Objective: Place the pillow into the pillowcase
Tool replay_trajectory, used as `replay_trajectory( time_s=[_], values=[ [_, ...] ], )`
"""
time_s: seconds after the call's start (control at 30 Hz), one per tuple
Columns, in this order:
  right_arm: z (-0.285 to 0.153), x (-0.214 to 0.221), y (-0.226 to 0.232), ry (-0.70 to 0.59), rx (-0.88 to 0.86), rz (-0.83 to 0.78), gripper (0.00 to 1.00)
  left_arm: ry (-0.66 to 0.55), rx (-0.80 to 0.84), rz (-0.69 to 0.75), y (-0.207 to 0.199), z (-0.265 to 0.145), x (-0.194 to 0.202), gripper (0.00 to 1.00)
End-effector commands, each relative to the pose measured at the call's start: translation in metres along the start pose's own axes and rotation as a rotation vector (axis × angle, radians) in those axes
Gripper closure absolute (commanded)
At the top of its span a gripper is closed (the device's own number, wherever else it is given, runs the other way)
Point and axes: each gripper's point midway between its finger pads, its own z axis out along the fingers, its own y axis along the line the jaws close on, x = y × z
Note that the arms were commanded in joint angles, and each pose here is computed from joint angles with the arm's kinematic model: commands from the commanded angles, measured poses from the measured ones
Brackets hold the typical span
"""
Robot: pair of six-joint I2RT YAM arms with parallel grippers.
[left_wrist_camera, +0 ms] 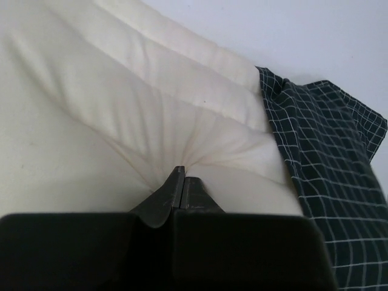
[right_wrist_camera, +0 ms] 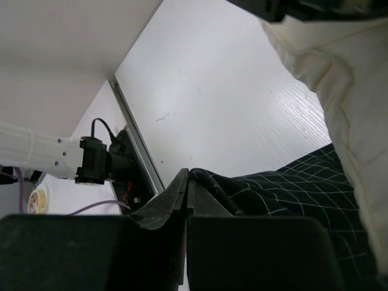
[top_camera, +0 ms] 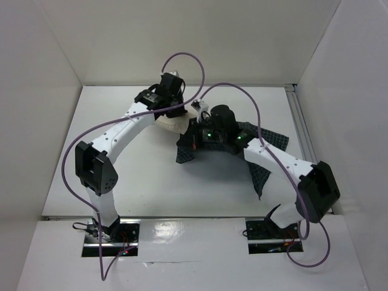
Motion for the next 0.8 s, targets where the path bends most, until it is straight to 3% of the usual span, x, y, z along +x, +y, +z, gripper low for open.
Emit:
replay_trajectory(
  time_s=[0.0,0.07,0.13,0.23,0.27,0.3,0.33,0.37,0.47,0.57,0.7,0.73,0.77],
  values=[
    [-0.031,0.0,0.007,-0.045,0.031,-0.038,1.0,-0.136,0.132,-0.097,-0.031,-0.032,-0.036,1.0],
    [-0.03,0.016,-0.006,-0.017,0.076,-0.004,1.0,-0.124,0.173,-0.09,-0.041,-0.03,-0.031,1.0],
    [-0.031,0.049,-0.032,0.105,0.173,0.034,0.81,-0.104,0.18,-0.067,-0.044,-0.028,-0.022,1.0],
    [-0.052,0.053,-0.04,0.106,0.288,0.027,0.5,-0.049,0.171,-0.02,-0.037,-0.027,0.0,1.0],
    [-0.059,0.048,-0.038,0.069,0.305,0.022,0.4,-0.014,0.142,-0.005,-0.029,-0.024,0.011,0.97],
    [-0.069,0.042,-0.042,0.029,0.352,0.023,0.33,-0.017,0.136,-0.01,-0.025,-0.027,0.008,0.89],
    [-0.083,0.037,-0.036,-0.001,0.371,0.013,0.19,-0.027,0.142,-0.002,-0.021,-0.031,0.001,0.78],
    [-0.091,0.032,-0.039,-0.019,0.404,0.015,0.19,-0.024,0.138,0.018,-0.018,-0.035,0.002,0.53],
    [-0.112,0.025,-0.047,-0.023,0.53,0.03,0.19,-0.069,0.145,0.018,-0.014,-0.052,-0.018,0.31],
    [-0.133,0.011,-0.05,-0.094,0.629,0.054,0.22,-0.129,0.149,0.039,-0.012,-0.062,-0.042,0.31],
    [-0.176,0.01,-0.085,-0.236,0.924,0.205,0.42,-0.153,0.139,0.06,0.005,-0.048,-0.066,0.31],
    [-0.189,0.011,-0.097,-0.28,0.993,0.287,0.42,-0.124,0.11,0.067,0.013,-0.024,-0.064,0.29],
    [-0.201,0.021,-0.112,-0.269,1.089,0.323,0.39,-0.121,0.079,0.085,0.021,-0.008,-0.065,0.2]
  ],
)
